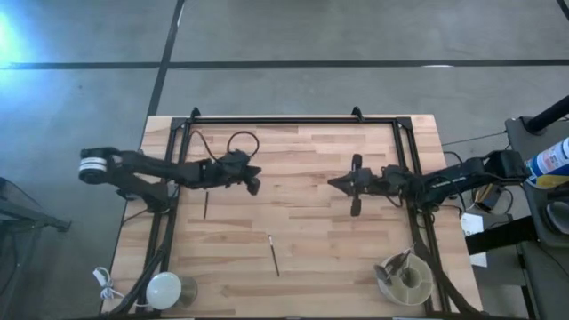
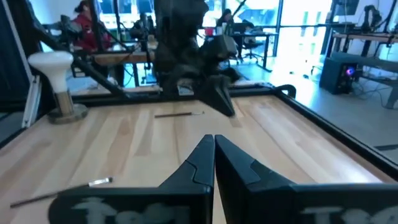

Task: Put items in baskets/containers
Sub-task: Put the black eyeshadow brush into the white organizer

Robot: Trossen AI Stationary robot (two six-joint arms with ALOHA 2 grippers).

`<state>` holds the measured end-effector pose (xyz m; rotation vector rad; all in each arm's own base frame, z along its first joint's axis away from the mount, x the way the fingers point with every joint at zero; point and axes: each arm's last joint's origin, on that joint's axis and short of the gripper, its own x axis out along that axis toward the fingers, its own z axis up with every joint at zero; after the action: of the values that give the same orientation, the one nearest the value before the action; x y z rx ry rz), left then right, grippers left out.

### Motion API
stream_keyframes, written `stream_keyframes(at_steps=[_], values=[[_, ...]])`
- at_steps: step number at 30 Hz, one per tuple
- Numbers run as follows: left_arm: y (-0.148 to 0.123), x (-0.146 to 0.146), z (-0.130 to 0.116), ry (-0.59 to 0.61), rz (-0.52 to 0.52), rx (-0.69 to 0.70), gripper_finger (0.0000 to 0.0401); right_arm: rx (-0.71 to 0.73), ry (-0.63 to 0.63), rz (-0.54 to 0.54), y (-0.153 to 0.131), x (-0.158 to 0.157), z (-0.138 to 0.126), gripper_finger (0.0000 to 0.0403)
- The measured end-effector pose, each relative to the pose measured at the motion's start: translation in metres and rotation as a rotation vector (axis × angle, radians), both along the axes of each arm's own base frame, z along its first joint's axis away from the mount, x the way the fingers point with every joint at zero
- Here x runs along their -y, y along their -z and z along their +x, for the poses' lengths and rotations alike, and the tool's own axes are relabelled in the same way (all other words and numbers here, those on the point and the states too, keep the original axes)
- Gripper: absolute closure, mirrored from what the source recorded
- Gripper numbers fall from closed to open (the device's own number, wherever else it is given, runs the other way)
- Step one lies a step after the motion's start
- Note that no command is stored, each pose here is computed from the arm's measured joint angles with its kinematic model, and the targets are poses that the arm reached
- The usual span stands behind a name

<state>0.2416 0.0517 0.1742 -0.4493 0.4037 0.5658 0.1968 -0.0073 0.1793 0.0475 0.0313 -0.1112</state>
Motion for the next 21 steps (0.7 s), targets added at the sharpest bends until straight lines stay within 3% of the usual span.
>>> stream_keyframes(at_steps=[7, 12, 15, 21], values=[[-0.019, 0.006, -0.039, -0.271, -0.236, -0.356, 0.0399, -0.012, 0.018, -0.046, 0.006, 0.001, -0.005, 0.0394], [-0.018, 0.012, -0.064, -0.45, -0.413, -0.578, 0.0374, -0.011, 0.019, -0.053, 0.006, 0.001, -0.004, 0.0394], [-0.01, 0.014, -0.073, -0.51, -0.484, -0.634, 0.0348, -0.023, 0.019, -0.053, 0.007, 0.001, -0.005, 0.0394], [0.013, 0.013, -0.085, -0.582, -0.501, -0.652, 0.0313, -0.036, 0.018, -0.058, 0.011, 0.001, -0.007, 0.0394]])
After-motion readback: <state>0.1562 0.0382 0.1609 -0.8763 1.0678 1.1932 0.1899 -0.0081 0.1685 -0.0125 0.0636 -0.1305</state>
